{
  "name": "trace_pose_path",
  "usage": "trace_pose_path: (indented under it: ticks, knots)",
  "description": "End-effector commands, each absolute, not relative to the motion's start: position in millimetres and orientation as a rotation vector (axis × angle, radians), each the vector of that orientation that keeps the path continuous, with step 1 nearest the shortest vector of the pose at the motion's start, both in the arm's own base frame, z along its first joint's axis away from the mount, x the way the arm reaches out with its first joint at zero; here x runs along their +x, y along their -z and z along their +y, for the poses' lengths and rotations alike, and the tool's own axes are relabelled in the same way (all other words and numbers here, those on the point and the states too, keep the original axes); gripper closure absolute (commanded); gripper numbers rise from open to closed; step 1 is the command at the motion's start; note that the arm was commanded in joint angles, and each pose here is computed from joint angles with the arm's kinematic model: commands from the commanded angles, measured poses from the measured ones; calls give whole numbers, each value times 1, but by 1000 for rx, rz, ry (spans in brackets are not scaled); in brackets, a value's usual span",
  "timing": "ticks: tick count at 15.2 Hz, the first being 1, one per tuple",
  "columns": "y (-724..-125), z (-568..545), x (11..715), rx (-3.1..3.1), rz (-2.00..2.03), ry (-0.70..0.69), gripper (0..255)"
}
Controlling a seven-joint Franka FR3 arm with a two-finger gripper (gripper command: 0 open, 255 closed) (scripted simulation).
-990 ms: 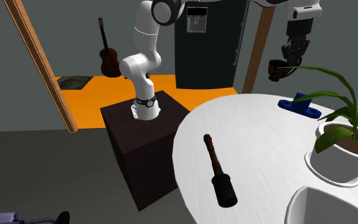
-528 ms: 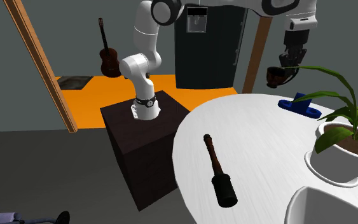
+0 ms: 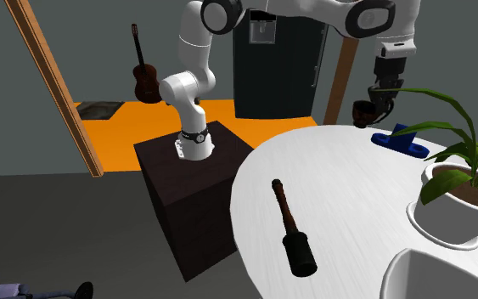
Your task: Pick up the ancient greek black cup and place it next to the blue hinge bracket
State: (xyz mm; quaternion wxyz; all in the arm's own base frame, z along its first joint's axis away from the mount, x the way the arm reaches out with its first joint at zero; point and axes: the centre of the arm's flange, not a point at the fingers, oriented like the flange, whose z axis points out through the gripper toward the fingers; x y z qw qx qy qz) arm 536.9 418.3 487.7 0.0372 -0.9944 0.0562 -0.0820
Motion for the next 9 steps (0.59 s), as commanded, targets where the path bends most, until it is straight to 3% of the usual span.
trace_pose_path:
  ticks: [1, 9]
  knots:
    - [-477, 418, 537, -3051, 172, 253, 255]
    - [-434, 418, 537, -3051, 172, 253, 255]
